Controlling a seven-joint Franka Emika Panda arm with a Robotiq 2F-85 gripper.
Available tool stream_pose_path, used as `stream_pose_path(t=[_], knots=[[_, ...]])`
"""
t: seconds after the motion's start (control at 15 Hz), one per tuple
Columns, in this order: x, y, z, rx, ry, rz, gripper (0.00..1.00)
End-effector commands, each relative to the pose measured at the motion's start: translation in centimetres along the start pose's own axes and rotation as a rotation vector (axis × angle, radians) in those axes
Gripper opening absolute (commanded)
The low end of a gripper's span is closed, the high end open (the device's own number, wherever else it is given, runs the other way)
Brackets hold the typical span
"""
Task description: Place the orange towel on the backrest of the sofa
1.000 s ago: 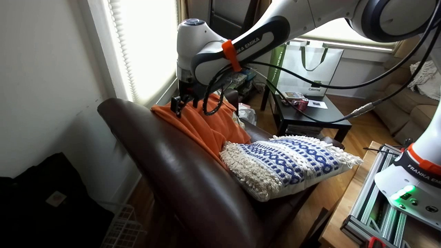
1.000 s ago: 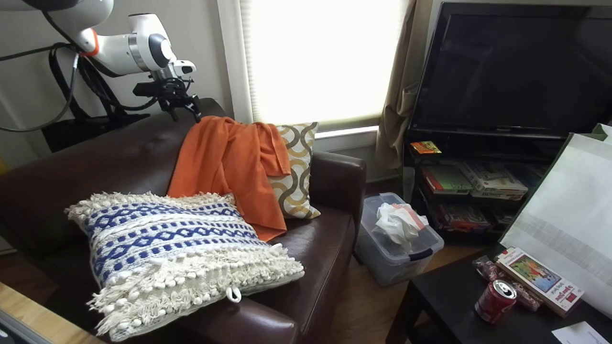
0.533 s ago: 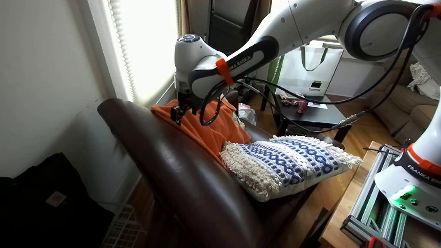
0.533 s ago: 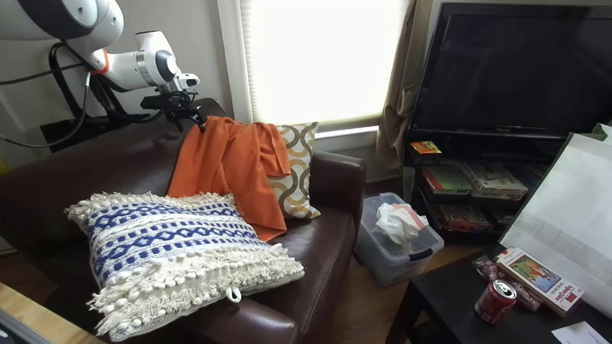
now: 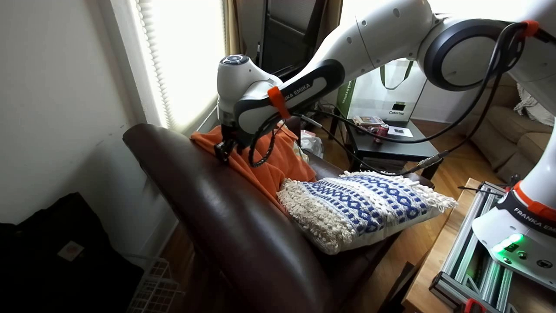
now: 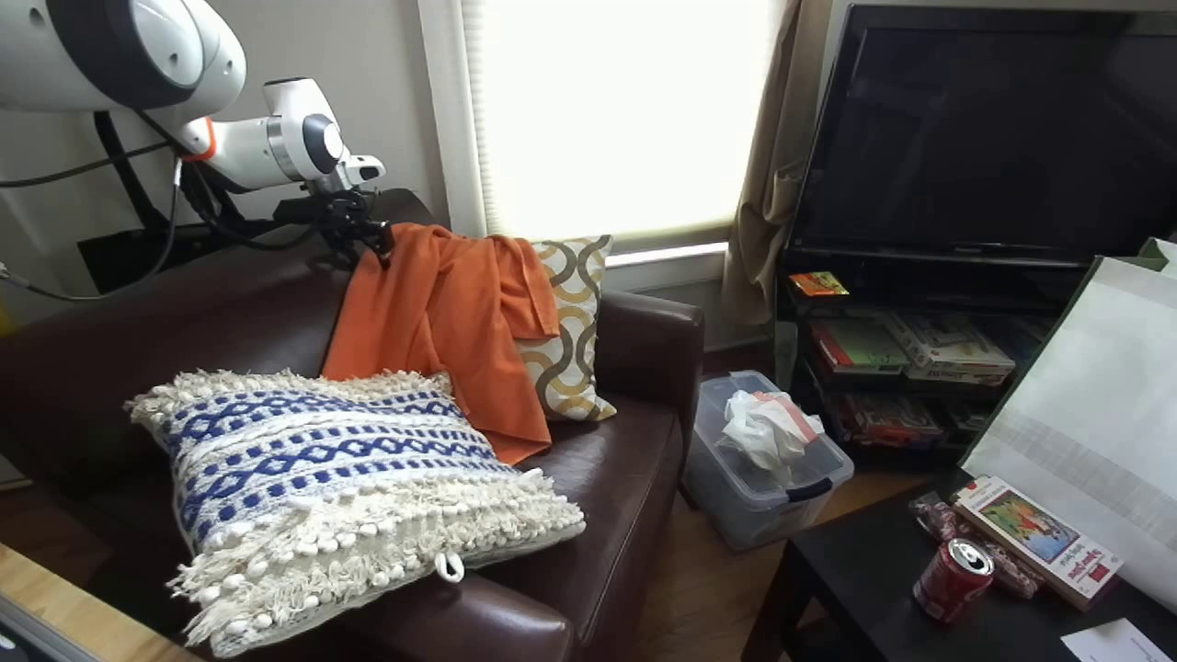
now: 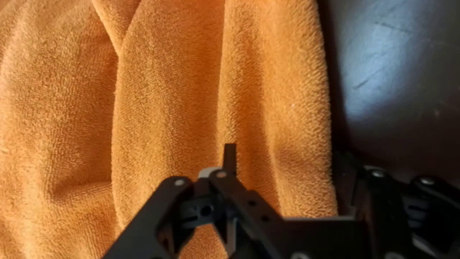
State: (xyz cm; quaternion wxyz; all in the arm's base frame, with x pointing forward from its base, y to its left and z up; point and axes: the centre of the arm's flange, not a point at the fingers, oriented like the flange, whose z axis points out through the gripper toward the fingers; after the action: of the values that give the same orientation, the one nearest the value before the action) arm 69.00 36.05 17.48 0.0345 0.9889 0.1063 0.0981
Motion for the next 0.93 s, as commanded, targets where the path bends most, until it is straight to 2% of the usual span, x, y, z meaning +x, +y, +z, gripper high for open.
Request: stream_pose_path(t=[0.0,0.33,0.6,0.87], knots=[[0.5,-0.2,0.5,0.027,0.016,0.0,0.35],[0.2,-0.1,-0.6,0.102,-0.012,0.006,0.01],[-0.3,1.4,-4.6,0.212,-0.058,0.03,0.01],[0.1,4.3,-12.7,0.275,0.005,0.034,0.01]])
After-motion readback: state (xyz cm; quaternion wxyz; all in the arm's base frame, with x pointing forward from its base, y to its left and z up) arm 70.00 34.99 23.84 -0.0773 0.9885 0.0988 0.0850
